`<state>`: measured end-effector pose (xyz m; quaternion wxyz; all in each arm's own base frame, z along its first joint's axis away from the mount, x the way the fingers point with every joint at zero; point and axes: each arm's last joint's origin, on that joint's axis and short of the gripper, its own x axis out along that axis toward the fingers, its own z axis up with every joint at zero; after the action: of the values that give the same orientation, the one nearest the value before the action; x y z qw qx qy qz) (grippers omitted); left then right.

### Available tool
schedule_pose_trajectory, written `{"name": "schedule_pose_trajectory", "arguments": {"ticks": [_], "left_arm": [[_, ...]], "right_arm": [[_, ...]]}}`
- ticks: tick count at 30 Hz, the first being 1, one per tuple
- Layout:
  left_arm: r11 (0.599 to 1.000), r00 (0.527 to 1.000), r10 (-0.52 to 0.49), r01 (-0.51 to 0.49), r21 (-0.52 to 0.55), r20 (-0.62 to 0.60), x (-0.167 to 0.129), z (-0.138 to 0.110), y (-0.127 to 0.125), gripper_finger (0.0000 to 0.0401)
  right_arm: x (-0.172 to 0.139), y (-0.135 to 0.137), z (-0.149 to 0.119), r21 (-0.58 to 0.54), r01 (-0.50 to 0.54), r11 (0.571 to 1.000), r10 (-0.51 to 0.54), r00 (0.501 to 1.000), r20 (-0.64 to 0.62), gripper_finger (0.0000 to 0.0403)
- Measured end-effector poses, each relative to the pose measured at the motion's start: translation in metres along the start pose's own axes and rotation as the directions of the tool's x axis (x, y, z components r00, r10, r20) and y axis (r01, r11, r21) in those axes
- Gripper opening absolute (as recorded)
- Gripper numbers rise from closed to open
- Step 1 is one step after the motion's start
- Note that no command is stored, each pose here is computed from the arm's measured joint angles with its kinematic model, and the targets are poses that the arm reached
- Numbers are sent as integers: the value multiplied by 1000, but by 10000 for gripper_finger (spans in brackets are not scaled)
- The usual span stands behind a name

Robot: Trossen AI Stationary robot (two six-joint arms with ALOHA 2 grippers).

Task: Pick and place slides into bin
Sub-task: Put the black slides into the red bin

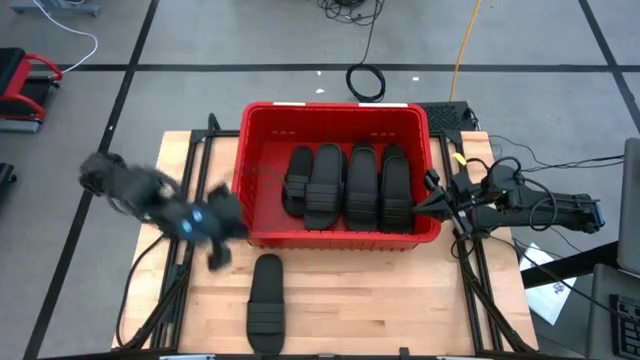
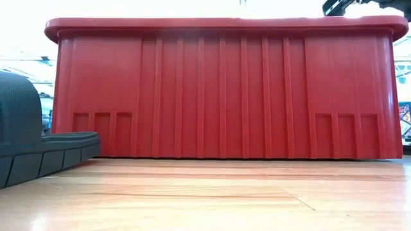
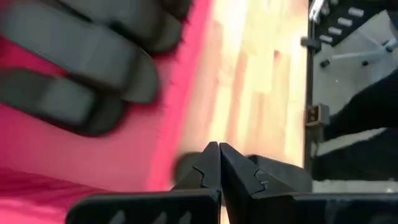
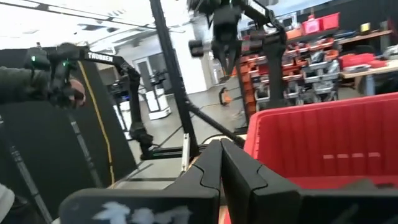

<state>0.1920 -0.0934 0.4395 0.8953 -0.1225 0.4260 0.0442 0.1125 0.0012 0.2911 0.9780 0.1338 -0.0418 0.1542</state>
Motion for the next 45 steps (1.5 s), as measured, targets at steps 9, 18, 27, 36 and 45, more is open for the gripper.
{"name": "schedule_pose_trajectory", "arguments": {"ticks": [9,18,27,36,45], "left_arm": [[979,972,-168,145,-142,-165,101,-27,-65,11],[984,920,-158,176,16,-360,145,-56,-88,78],[990,834,-141,135,-50,-534,179,-104,-74,222],[949,831,-288,313,-28,-477,202,-108,-73,313],[906,789,-420,388,-167,-449,238,-115,-42,298]], "right_arm": [[0,1,0,-6,-41,999,40,999,-13,0],[0,0,0,-4,13,1000,-13,1000,5,0],[0,-2,1,29,58,998,-59,998,22,0],[0,-2,1,77,56,995,-58,998,22,0],[0,-2,1,78,56,995,-58,998,22,0]]}}
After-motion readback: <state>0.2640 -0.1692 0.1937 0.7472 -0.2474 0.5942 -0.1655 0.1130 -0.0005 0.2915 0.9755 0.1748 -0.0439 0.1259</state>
